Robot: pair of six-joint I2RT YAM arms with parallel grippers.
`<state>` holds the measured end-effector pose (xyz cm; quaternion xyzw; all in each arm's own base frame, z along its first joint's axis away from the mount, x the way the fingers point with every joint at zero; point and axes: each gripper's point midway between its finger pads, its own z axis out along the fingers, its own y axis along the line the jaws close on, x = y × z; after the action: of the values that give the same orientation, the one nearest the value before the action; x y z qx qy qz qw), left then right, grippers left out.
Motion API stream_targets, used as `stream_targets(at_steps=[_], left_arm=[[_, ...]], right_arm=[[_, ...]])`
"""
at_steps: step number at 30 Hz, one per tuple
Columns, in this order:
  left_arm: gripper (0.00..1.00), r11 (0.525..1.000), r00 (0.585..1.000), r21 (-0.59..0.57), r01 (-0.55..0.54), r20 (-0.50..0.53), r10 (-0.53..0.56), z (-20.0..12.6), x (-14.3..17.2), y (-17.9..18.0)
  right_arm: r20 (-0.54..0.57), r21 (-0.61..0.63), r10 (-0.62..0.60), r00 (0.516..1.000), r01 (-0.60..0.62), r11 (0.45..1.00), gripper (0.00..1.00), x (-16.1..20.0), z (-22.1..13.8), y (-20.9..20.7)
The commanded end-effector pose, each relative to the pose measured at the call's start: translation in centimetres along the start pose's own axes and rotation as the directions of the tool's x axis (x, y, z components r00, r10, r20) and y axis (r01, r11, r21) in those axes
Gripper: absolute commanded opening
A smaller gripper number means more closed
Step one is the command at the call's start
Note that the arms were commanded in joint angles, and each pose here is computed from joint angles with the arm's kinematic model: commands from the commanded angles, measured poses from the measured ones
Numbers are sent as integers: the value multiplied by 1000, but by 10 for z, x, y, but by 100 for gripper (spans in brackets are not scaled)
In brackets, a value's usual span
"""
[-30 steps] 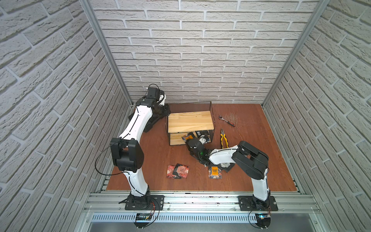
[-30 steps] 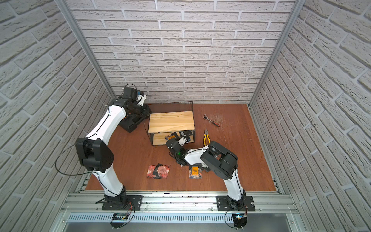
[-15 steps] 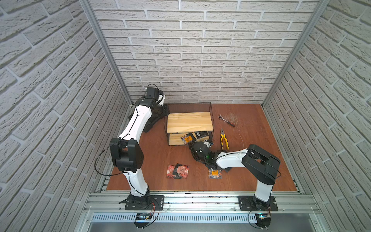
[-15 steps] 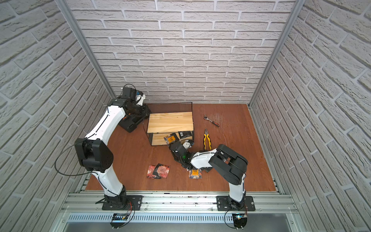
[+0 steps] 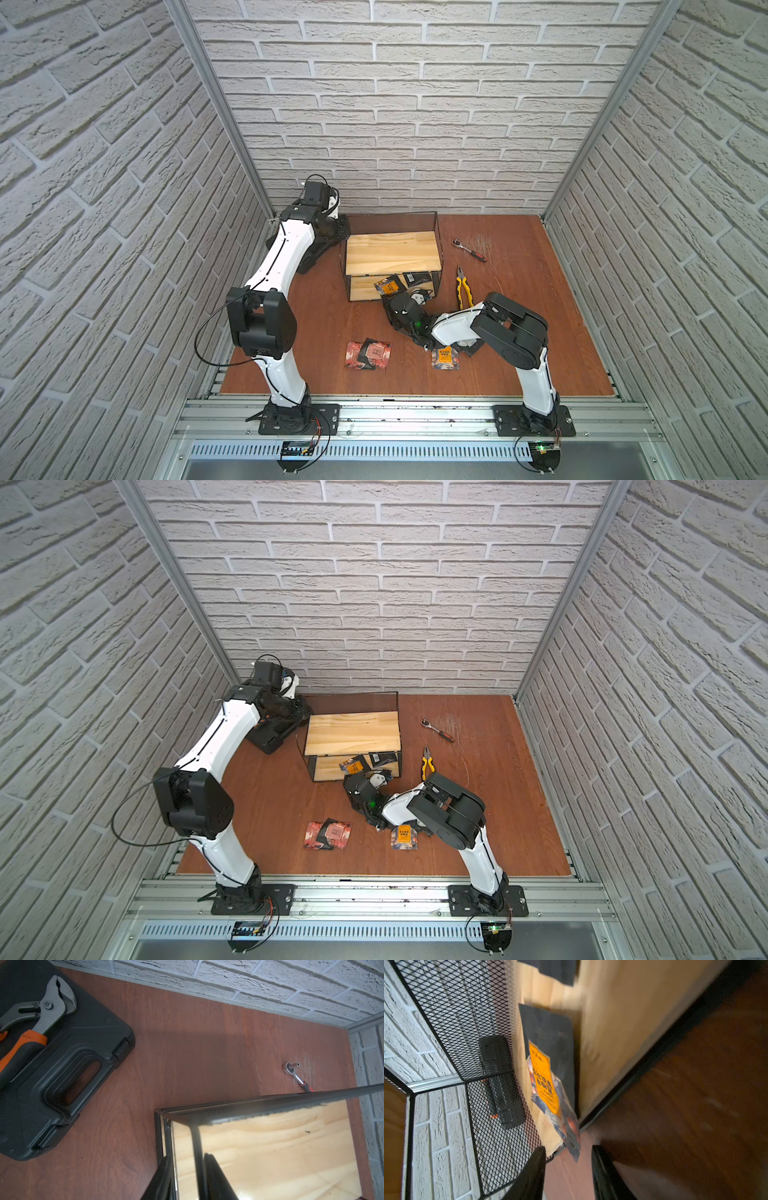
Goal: Remove the tea bags from the shelf
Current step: Pick up the tea bag from the shelf.
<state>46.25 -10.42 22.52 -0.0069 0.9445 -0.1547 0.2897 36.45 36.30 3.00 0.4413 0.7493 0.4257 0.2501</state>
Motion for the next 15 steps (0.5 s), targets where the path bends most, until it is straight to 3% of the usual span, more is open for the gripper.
stream_targets(at_steps=[1,9,15], left_arm=[[30,998,997,-65,15,-79,-20,6,26,14],[30,998,996,-58,23,-83,-28,7,29,13],[30,998,995,-64,26,-94,-32,8,32,16]], right_arm=[[68,38,10,998,-13,999,39,-16,5,-19],[81,41,27,996,-31,999,29,-18,14,-21],[61,12,37,997,-38,999,6,-15,12,-12]])
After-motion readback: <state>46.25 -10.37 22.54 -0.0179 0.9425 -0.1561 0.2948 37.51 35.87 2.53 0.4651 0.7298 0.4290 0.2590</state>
